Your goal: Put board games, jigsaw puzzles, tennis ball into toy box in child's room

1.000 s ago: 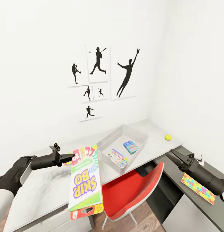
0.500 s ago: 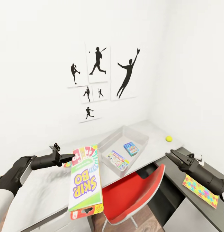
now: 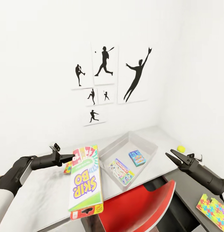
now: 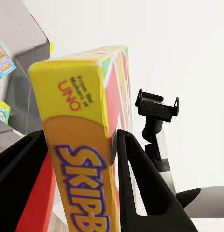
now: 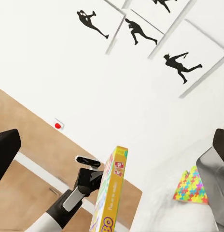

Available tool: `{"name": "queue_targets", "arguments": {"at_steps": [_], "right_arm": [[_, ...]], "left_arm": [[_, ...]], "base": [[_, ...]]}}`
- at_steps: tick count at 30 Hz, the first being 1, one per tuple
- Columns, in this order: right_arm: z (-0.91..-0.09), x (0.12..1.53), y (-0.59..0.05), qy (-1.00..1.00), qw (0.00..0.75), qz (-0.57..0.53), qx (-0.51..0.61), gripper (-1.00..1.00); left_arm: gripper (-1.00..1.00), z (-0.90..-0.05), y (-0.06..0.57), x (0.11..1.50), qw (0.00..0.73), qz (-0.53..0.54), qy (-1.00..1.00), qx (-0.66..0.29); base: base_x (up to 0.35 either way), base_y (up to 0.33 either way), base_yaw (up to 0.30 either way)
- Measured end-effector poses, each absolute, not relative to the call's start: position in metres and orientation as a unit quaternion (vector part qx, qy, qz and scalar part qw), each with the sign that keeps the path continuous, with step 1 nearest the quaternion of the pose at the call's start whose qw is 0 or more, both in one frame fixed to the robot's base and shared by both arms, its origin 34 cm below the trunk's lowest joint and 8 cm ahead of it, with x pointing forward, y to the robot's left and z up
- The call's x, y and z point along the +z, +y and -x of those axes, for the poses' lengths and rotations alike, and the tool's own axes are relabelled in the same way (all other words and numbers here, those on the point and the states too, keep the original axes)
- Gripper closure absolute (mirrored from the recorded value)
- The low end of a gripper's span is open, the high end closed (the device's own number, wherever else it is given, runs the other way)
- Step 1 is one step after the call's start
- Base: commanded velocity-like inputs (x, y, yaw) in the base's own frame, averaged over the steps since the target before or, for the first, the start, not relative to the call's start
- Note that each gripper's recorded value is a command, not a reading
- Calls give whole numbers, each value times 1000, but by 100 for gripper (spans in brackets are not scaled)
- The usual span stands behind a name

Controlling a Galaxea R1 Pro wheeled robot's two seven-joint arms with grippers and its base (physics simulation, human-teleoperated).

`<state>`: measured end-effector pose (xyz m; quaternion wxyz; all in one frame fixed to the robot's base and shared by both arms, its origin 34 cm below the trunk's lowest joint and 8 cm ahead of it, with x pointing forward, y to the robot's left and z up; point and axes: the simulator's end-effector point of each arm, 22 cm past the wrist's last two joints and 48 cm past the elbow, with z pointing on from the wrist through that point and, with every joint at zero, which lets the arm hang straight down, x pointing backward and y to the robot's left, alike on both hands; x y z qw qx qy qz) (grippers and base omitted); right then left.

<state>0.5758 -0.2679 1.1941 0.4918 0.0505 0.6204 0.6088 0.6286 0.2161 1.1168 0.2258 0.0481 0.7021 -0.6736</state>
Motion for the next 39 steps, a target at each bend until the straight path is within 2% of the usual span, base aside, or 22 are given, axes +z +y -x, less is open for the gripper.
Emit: {"name": "queue_targets", "arguments": {"at_steps": [12, 21, 29, 39], "right_arm": [[-575, 1196, -268, 619, 493, -50, 610, -100], [-575, 1196, -269, 618, 494, -50, 609, -100], [-575, 1197, -269, 618, 494, -49, 610, -100], [-575, 1197, -269, 618, 494, -49, 610, -100]], "left_arm": [[100, -628, 216, 1119, 228, -50, 701, -674], [100, -628, 216, 1120, 228, -50, 701, -674], [100, -628, 216, 1120, 228, -50, 701, -674], [100, -628, 216, 1120, 229, -52, 701, -673]], "base": [[148, -175, 258], [8, -144, 51], [0, -84, 169], [0, -110, 20]]}}
